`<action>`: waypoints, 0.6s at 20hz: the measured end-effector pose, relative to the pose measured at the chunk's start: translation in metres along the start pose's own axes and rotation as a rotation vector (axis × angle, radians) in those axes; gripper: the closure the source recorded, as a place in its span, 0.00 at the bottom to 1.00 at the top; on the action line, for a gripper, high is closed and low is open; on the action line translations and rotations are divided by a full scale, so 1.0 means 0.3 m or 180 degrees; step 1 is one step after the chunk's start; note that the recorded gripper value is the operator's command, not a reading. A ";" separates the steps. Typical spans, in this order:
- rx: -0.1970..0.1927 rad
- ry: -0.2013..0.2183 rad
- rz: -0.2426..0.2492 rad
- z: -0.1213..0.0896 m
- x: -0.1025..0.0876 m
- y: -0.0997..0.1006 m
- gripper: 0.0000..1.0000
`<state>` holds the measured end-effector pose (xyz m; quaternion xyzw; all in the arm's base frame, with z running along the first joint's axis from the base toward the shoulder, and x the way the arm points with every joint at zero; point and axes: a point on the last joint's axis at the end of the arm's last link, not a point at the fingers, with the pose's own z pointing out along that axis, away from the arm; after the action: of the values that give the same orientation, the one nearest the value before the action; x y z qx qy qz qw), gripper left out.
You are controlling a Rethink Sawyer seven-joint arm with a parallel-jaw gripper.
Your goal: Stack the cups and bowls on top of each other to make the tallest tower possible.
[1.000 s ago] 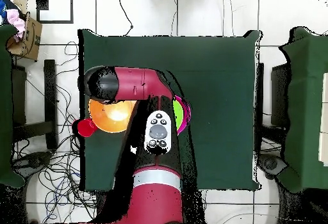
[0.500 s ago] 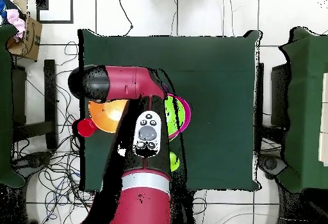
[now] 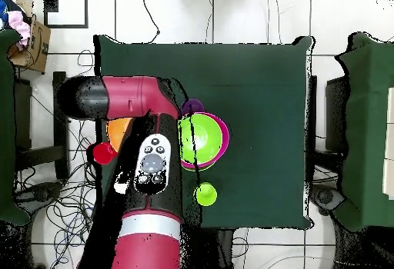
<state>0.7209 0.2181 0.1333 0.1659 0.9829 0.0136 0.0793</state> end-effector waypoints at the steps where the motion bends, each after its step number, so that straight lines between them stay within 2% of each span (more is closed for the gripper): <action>1: -0.0011 -0.0017 0.0001 -0.008 -0.003 0.013 0.00; 6: -0.0052 -0.0098 0.0006 -0.035 -0.026 0.060 0.00; 12: -0.0028 -0.0109 0.0018 -0.018 -0.024 0.077 0.00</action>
<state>0.7343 0.2375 0.1408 0.1685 0.9808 0.0153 0.0968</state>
